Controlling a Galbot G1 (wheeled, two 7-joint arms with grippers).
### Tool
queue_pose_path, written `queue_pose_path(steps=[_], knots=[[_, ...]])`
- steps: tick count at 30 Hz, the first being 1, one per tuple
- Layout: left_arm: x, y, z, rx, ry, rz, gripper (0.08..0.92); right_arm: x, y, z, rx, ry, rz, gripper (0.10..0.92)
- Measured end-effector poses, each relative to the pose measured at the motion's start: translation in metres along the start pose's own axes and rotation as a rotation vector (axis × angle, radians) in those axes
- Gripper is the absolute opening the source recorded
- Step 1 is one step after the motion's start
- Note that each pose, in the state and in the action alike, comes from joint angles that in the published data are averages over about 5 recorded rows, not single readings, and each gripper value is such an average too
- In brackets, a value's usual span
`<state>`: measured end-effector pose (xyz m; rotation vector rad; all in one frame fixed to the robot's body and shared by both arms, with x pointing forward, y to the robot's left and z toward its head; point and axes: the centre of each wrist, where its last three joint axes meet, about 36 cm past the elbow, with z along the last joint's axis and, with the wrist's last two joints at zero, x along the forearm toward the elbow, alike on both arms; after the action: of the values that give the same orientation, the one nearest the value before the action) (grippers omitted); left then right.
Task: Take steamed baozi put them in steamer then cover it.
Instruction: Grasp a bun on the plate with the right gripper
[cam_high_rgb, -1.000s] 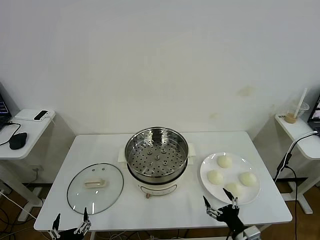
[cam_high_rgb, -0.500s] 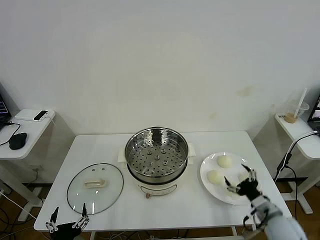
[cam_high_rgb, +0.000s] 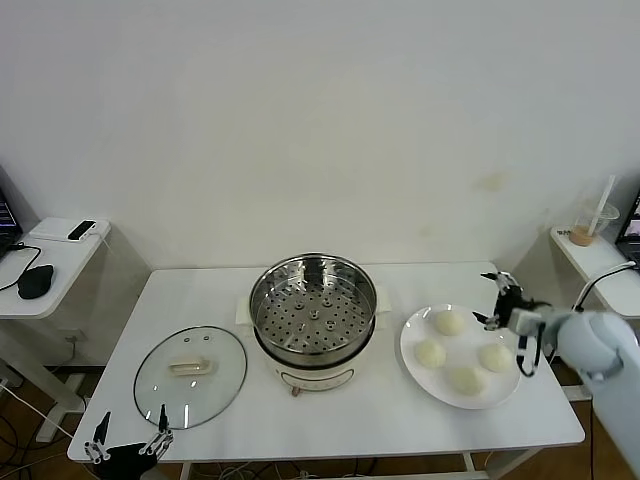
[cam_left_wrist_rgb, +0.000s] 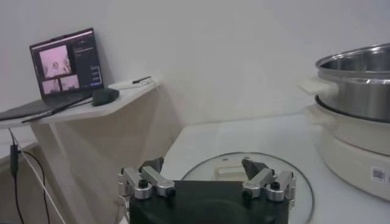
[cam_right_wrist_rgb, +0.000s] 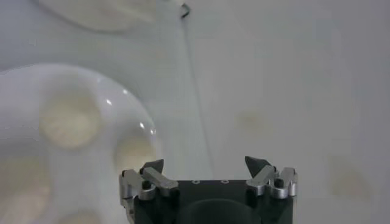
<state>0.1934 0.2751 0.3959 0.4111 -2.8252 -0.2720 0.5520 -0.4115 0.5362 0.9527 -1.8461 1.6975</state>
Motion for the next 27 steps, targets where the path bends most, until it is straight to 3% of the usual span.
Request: queue_pose_path(steps=[12,27], knots=[[-0.004,0.007,0.0,-0.016,-0.004,-0.019,0.823,-0.062,-0.037,-0.002,0.034,0.059,-0.296,0.823],[-0.006,0.011,0.001,-0.027,-0.003,-0.03,0.823,-0.118,-0.037,-0.006,0.008,0.114,-0.399,0.823]])
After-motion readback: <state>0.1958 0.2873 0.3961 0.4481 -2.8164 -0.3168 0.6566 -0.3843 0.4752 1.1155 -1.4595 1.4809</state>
